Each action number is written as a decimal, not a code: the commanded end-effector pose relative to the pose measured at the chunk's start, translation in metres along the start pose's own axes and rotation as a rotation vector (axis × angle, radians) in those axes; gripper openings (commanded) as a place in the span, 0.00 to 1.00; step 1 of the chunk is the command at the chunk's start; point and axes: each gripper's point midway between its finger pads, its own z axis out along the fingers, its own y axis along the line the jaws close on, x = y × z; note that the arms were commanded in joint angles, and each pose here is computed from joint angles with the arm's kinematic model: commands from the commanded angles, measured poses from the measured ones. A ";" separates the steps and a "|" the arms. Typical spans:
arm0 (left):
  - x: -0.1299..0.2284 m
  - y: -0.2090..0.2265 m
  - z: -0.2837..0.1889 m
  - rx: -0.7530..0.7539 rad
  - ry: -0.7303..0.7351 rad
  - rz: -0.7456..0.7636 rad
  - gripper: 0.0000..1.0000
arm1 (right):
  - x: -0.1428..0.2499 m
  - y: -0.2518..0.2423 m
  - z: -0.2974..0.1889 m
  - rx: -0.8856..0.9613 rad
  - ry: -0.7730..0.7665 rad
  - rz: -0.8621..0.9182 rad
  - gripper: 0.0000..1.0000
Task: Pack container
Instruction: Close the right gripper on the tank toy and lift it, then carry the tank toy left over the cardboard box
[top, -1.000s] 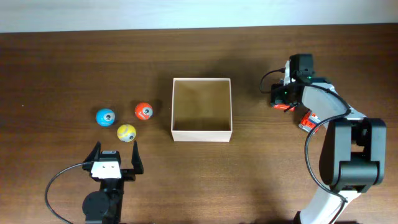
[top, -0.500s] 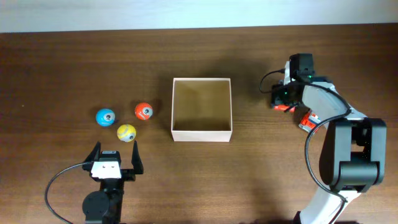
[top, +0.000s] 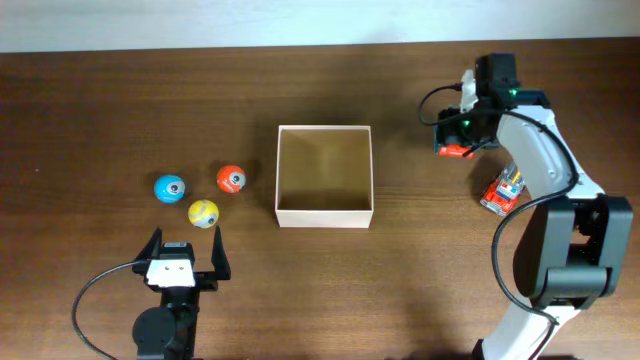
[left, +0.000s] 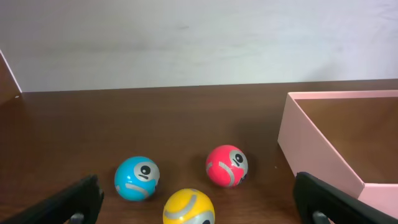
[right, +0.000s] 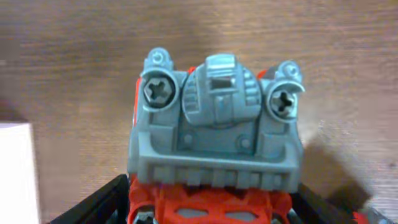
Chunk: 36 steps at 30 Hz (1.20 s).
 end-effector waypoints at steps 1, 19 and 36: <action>0.000 0.002 0.000 -0.009 -0.004 0.018 0.99 | -0.017 0.026 -0.020 -0.151 -0.043 -0.004 0.68; 0.000 0.002 0.000 -0.009 -0.004 0.018 0.99 | -0.046 0.145 -0.120 -0.878 -0.134 -0.110 0.65; 0.000 0.002 0.000 -0.009 -0.005 0.018 0.99 | 0.007 0.279 -0.124 -0.894 -0.067 -0.388 0.64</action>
